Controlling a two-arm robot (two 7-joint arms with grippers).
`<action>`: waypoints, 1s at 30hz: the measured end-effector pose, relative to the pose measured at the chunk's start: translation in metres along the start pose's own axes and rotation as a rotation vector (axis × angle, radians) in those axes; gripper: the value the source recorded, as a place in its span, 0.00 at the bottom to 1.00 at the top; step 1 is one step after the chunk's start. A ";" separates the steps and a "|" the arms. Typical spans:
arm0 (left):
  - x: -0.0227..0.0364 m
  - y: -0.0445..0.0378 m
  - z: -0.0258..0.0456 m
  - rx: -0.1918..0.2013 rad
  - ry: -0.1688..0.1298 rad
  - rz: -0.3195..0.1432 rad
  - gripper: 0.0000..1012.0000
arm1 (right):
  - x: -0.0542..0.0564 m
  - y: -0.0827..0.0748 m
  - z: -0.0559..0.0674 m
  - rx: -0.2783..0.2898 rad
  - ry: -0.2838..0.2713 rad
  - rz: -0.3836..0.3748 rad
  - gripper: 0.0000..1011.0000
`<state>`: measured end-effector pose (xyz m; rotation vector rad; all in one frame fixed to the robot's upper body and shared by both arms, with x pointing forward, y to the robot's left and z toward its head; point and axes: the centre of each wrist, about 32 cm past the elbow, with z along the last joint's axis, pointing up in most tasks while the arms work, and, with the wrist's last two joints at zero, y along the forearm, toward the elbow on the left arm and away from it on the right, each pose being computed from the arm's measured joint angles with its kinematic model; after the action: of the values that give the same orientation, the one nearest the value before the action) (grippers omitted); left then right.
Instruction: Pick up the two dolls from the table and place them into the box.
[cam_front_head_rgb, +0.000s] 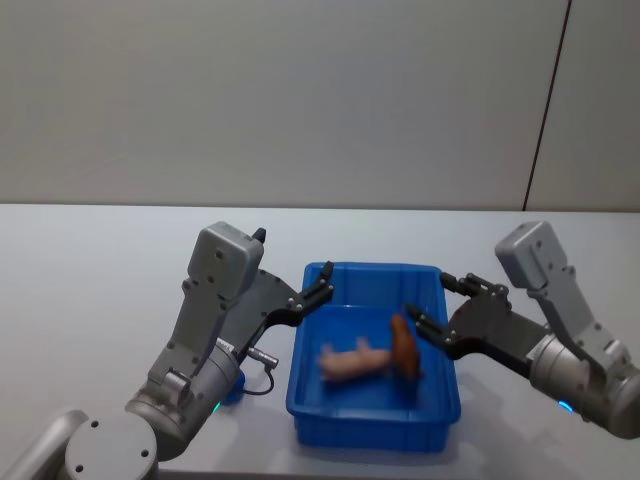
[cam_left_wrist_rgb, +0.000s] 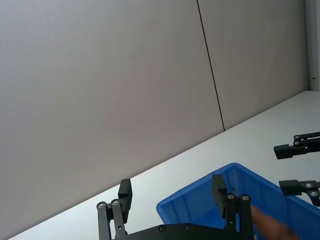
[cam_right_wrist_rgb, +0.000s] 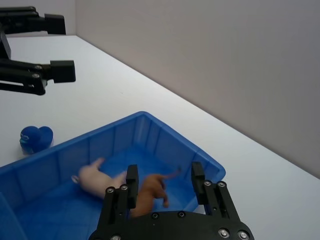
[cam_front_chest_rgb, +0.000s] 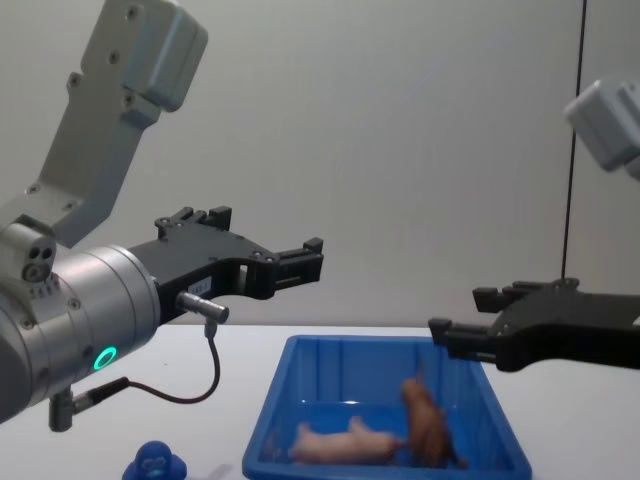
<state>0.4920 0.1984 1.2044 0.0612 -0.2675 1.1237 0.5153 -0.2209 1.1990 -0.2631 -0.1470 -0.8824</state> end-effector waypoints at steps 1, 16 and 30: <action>0.0000 0.0000 0.0000 0.000 0.000 0.000 0.99 | 0.000 0.001 -0.001 -0.003 0.000 0.000 0.59; 0.0000 0.0000 0.0000 0.000 0.000 0.000 0.99 | 0.008 -0.001 -0.009 -0.009 0.012 -0.031 0.99; 0.0000 0.0000 0.0000 0.000 0.000 0.000 0.99 | 0.028 -0.016 -0.020 0.004 0.007 -0.063 0.99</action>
<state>0.4920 0.1984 1.2044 0.0612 -0.2676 1.1237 0.5210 -0.2573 1.1886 -0.2533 -0.1515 -0.9457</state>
